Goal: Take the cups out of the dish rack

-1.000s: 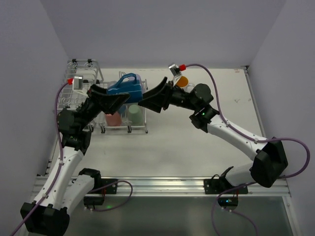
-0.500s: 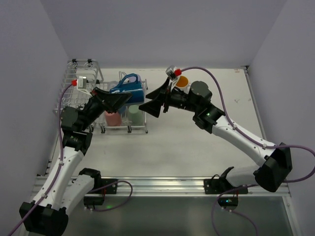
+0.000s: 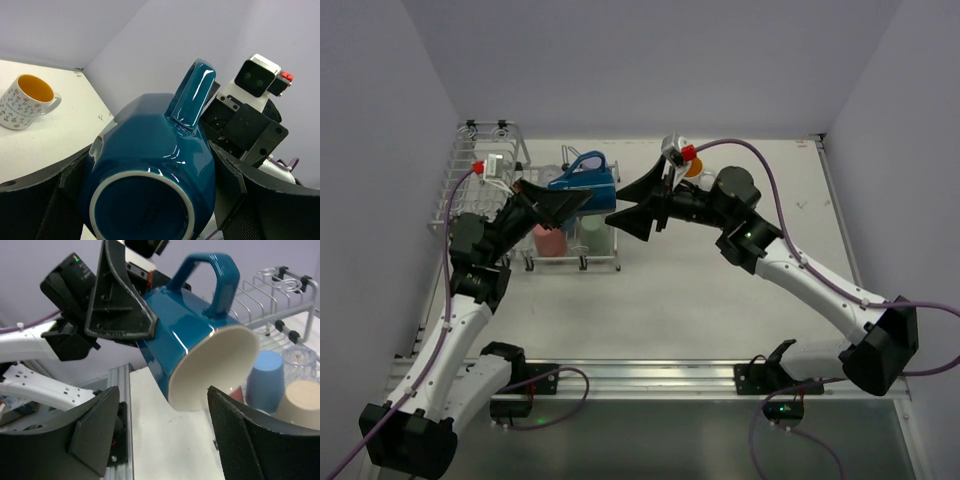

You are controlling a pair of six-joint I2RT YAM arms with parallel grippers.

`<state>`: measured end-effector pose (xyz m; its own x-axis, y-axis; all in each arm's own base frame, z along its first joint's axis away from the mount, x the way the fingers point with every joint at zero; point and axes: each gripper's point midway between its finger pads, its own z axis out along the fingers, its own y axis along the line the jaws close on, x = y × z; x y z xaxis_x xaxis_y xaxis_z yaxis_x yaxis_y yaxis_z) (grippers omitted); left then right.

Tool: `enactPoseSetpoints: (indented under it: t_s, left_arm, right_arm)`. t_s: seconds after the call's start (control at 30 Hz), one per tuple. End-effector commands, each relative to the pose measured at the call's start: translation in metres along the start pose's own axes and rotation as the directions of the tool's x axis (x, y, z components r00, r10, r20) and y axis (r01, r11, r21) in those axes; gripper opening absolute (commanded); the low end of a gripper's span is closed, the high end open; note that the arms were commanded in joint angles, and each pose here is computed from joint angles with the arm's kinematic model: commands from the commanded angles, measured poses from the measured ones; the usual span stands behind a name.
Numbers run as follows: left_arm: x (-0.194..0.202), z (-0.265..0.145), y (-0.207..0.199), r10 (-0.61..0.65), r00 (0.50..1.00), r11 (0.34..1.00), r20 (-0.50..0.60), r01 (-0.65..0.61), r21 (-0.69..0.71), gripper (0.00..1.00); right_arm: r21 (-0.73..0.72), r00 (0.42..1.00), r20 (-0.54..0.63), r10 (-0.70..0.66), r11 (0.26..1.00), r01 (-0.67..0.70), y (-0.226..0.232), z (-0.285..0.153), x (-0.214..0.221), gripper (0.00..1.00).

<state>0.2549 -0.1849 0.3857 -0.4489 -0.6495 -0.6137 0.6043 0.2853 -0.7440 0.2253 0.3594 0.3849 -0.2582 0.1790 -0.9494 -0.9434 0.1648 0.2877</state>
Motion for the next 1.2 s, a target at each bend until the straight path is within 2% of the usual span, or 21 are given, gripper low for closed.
enactPoseSetpoints:
  t_s: [0.0, 0.07, 0.13, 0.27, 0.37, 0.4, 0.47, 0.57, 0.6, 0.67, 0.7, 0.77, 0.8, 0.9, 1.17]
  left_arm:
    - [-0.014, 0.002, -0.043, 0.038, 0.999, 0.991, 0.028, -0.042, 0.129, 0.06]
    - [-0.011, 0.003, -0.042, 0.029, 0.999, 0.989, 0.020, -0.032, 0.141, 0.06]
    - [-0.008, 0.003, -0.043, 0.013, 1.000, 0.988, 0.012, -0.015, 0.155, 0.06]
    - [-0.001, 0.005, -0.045, -0.018, 1.000, 0.983, 0.000, 0.018, 0.183, 0.06]
    - [0.002, 0.006, -0.050, -0.024, 1.000, 0.980, -0.006, 0.025, 0.197, 0.07]
    - [0.003, 0.006, -0.051, -0.028, 1.000, 0.980, -0.006, 0.029, 0.198, 0.07]
    - [0.005, 0.006, -0.050, -0.038, 0.999, 0.980, -0.009, 0.039, 0.195, 0.11]
    - [0.006, 0.006, -0.047, -0.051, 0.999, 0.981, -0.008, 0.051, 0.187, 0.22]
    - [0.006, 0.006, -0.046, -0.051, 0.999, 0.981, -0.010, 0.052, 0.186, 0.33]
    - [0.007, 0.006, -0.045, -0.041, 0.999, 0.982, -0.011, 0.042, 0.183, 0.47]
    - [0.008, 0.005, -0.043, -0.041, 0.999, 0.985, -0.015, 0.042, 0.167, 0.62]
    - [0.004, 0.006, -0.044, 0.009, 1.000, 0.988, -0.003, -0.008, 0.154, 0.78]
    - [0.004, 0.006, -0.042, 0.013, 1.000, 0.992, -0.005, -0.012, 0.126, 0.89]
    - [-0.002, 0.005, -0.042, 0.079, 0.997, 0.993, 0.005, -0.079, 0.090, 1.00]
    - [0.003, 0.002, -0.042, 0.122, 0.993, 0.987, -0.013, -0.120, 0.106, 1.00]
  right_arm:
    - [-0.131, 0.998, 0.058, -0.010, 0.991, 0.017, 0.022, 0.012, -0.026, 0.70]
    - [-0.164, 0.999, 0.052, 0.009, 0.986, -0.001, 0.023, 0.017, -0.023, 0.61]
    - [-0.214, 0.997, 0.066, 0.028, 0.977, -0.013, 0.030, 0.018, -0.026, 0.58]
    - [-0.254, 0.996, 0.046, 0.075, 0.965, -0.061, 0.031, 0.028, -0.023, 0.44]
    - [-0.277, 0.993, 0.062, 0.099, 0.958, -0.078, 0.032, 0.031, -0.021, 0.40]
    - [-0.289, 0.992, 0.084, 0.093, 0.955, -0.065, 0.033, 0.030, -0.026, 0.35]
    - [-0.317, 0.990, 0.082, 0.116, 0.945, -0.084, 0.039, 0.029, -0.027, 0.28]
    - [-0.349, 0.983, 0.106, 0.149, 0.931, -0.103, 0.043, 0.029, -0.034, 0.11]
    - [-0.363, 0.981, 0.125, 0.146, 0.927, -0.092, 0.047, 0.028, -0.037, 0.00]
    - [-0.341, 0.976, 0.143, 0.165, 0.934, -0.108, 0.043, 0.027, -0.038, 0.00]
    - [-0.334, 0.975, 0.149, 0.166, 0.936, -0.109, 0.043, 0.026, -0.038, 0.00]
    - [-0.316, 0.972, 0.164, 0.167, 0.943, -0.109, 0.042, 0.021, -0.040, 0.00]
    - [-0.297, 0.969, 0.177, 0.175, 0.948, -0.117, 0.039, 0.019, -0.041, 0.00]
    - [-0.255, 0.962, 0.202, 0.185, 0.958, -0.130, 0.031, 0.008, -0.042, 0.00]
    - [-0.251, 0.952, 0.227, 0.205, 0.957, -0.146, 0.033, -0.012, -0.050, 0.00]
